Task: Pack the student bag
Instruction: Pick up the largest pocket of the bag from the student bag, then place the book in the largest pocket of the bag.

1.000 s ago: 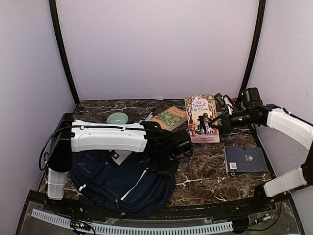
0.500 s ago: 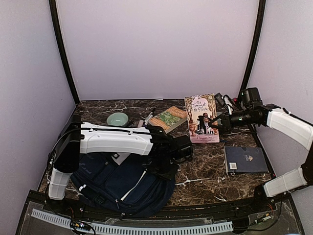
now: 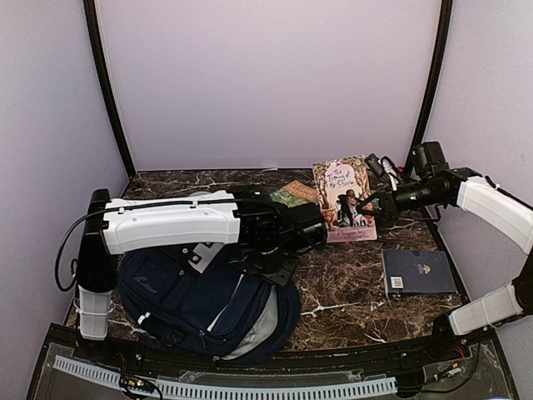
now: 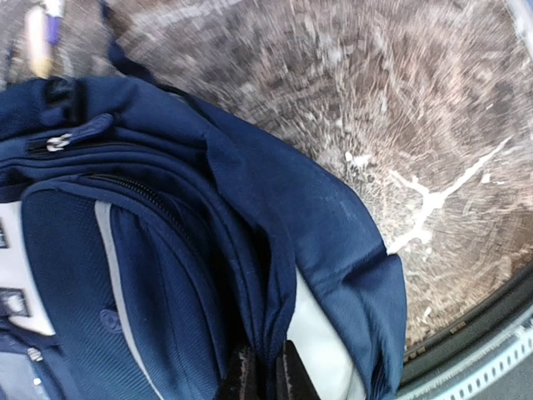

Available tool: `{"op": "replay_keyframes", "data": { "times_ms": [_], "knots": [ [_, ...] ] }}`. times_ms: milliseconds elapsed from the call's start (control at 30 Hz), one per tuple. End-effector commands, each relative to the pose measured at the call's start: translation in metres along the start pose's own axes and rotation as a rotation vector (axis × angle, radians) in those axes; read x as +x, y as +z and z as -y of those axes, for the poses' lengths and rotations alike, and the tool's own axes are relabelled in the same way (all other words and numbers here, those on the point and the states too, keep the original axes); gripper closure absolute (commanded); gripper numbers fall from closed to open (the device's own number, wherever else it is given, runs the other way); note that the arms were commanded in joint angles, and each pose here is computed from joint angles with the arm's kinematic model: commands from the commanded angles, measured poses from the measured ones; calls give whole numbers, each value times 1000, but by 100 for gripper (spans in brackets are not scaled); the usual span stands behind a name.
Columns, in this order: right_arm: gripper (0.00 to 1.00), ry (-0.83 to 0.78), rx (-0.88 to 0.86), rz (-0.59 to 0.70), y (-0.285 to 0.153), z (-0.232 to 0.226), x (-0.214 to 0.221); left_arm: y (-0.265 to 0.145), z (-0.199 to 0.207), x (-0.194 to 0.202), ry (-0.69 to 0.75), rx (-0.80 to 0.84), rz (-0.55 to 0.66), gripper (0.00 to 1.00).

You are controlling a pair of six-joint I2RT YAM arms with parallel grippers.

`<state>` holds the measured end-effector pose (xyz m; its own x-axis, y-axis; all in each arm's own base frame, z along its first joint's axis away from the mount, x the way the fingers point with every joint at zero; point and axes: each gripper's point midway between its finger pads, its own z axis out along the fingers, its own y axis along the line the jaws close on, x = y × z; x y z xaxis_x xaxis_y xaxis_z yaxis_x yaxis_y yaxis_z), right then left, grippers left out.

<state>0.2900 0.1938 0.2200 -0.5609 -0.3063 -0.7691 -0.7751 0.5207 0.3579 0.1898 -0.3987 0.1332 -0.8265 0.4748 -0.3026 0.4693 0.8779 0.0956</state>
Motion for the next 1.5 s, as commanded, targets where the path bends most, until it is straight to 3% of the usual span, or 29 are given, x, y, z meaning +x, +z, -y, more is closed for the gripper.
{"op": "replay_keyframes", "data": {
  "times_ms": [0,133,400,633,1000,1333,1467],
  "knots": [
    [100,-66,-111,-34,-9,-25,-4,-72,-41,-15,-19,-18,145,100],
    [100,-88,-209,-116,-3,-43,4,-99,-52,-13,-20,16,196,100],
    [100,-79,-566,-352,12,-114,46,-120,-53,-13,-59,138,286,100],
    [100,84,-829,-485,27,-165,85,-125,-66,-12,-108,114,327,100],
    [100,126,-711,-720,91,-185,115,-143,-68,-12,-146,209,410,100],
    [100,181,-558,-754,160,-190,90,-161,-59,-2,-122,371,452,100],
    [100,195,-582,-793,181,-207,93,-170,-64,-3,-120,362,459,100]
  ]
}}
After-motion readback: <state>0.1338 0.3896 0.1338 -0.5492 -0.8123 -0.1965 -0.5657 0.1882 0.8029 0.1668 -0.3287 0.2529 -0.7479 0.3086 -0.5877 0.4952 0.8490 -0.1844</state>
